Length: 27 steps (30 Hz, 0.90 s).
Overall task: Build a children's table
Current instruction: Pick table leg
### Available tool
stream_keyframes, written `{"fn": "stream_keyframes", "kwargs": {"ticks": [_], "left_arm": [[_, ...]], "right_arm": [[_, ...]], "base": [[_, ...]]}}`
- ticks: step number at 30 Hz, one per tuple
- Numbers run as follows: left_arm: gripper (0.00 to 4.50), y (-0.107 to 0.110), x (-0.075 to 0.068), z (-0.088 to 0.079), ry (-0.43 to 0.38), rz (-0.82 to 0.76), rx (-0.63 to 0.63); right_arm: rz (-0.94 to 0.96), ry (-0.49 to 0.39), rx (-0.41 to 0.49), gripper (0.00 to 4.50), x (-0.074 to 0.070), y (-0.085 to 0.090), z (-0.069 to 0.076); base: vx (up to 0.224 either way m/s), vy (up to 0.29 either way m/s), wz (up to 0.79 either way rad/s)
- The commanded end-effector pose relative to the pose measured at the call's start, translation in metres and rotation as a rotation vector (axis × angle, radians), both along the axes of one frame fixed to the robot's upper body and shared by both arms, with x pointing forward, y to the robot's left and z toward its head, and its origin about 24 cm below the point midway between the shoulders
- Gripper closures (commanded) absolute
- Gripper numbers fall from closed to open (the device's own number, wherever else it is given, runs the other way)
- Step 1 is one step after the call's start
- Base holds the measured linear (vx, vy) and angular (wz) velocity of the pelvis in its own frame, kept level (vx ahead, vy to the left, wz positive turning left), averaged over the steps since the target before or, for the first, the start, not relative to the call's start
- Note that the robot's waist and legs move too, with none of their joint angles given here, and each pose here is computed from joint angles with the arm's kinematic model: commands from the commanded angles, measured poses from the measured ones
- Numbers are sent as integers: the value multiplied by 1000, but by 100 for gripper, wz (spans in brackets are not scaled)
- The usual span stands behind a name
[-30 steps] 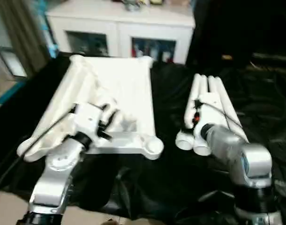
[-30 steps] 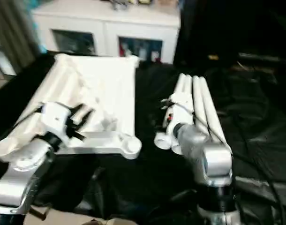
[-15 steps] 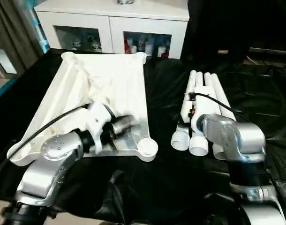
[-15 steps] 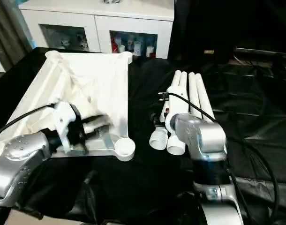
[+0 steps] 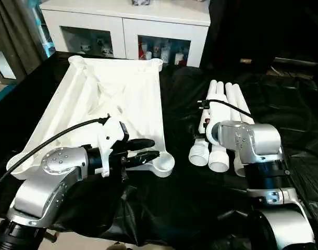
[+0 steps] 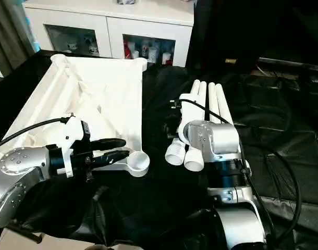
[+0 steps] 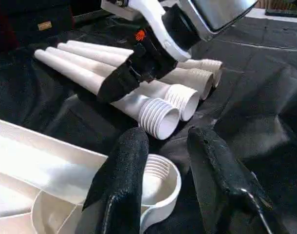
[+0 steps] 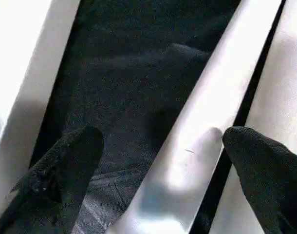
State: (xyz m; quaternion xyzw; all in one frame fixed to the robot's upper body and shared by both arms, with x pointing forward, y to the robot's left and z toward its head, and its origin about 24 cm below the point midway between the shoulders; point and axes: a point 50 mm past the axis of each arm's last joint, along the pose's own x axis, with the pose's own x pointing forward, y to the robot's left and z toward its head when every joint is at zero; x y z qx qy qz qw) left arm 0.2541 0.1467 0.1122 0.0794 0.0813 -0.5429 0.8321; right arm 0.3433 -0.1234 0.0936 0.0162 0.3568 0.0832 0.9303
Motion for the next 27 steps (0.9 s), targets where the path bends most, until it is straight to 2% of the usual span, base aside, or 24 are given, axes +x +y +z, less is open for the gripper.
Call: {"fn": "stream_keyframes", "kwargs": {"ticks": [1, 7, 10, 14, 27], "left_arm": [[288, -3, -2, 2, 1, -29, 11], [288, -3, -2, 2, 4, -35, 18], [288, -2, -3, 2, 7, -40, 23], [288, -3, -4, 1, 10, -46, 24], [288, -7, -7, 1, 22, -76, 25]], "right_arm": [[-46, -23, -10, 0, 6, -6, 6], [-53, 8, 10, 0, 6, -8, 2], [-62, 51, 61, 0, 5, -7, -5], [-59, 67, 78, 0, 5, -5, -7], [-44, 135, 100, 0, 8, -4, -16]], "base": [[0, 0, 0], [0, 0, 0], [0, 0, 0], [0, 0, 0], [0, 0, 0]]}}
